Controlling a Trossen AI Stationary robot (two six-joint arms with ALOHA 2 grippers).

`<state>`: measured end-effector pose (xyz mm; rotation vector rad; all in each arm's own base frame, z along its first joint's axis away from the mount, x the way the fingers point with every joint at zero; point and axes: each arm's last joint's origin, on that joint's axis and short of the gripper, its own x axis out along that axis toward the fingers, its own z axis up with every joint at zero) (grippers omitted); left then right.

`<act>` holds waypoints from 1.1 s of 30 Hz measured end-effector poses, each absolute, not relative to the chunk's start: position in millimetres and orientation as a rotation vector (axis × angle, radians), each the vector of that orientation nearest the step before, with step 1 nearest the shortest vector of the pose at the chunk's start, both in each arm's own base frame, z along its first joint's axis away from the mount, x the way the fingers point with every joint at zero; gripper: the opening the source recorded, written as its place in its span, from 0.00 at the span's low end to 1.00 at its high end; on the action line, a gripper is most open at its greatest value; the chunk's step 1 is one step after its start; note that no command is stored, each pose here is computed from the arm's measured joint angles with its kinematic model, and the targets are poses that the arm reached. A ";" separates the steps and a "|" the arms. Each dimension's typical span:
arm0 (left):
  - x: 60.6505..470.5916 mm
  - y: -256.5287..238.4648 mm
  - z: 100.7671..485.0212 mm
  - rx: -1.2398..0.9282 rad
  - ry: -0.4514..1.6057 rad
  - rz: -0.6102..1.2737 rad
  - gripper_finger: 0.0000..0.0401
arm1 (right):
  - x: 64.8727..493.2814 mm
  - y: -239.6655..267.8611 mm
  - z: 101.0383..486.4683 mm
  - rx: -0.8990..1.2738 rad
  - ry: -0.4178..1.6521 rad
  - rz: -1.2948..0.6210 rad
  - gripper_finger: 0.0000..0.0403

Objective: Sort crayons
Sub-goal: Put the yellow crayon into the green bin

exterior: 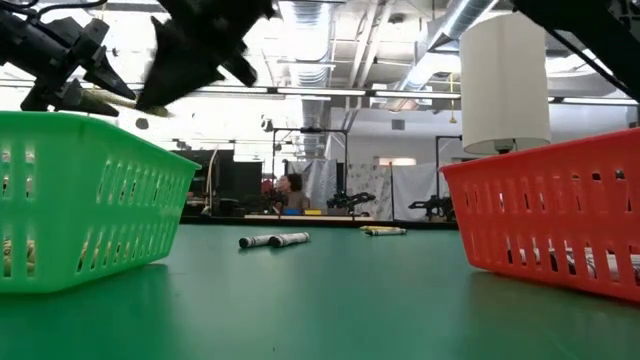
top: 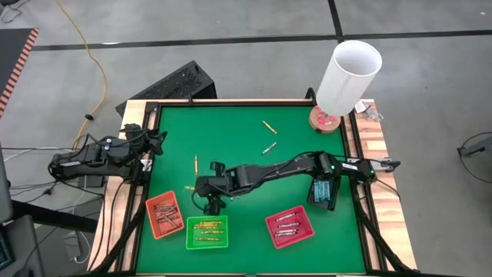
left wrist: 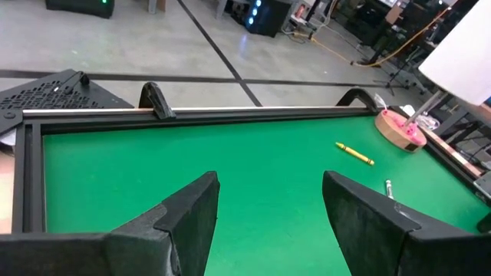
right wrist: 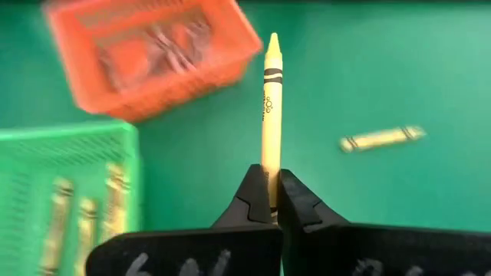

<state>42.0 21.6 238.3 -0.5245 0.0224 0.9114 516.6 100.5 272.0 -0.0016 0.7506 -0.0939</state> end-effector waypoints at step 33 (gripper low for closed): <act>42.0 21.6 238.2 -0.526 0.022 0.912 0.56 | 517.7 153.4 234.9 0.348 0.882 0.235 0.00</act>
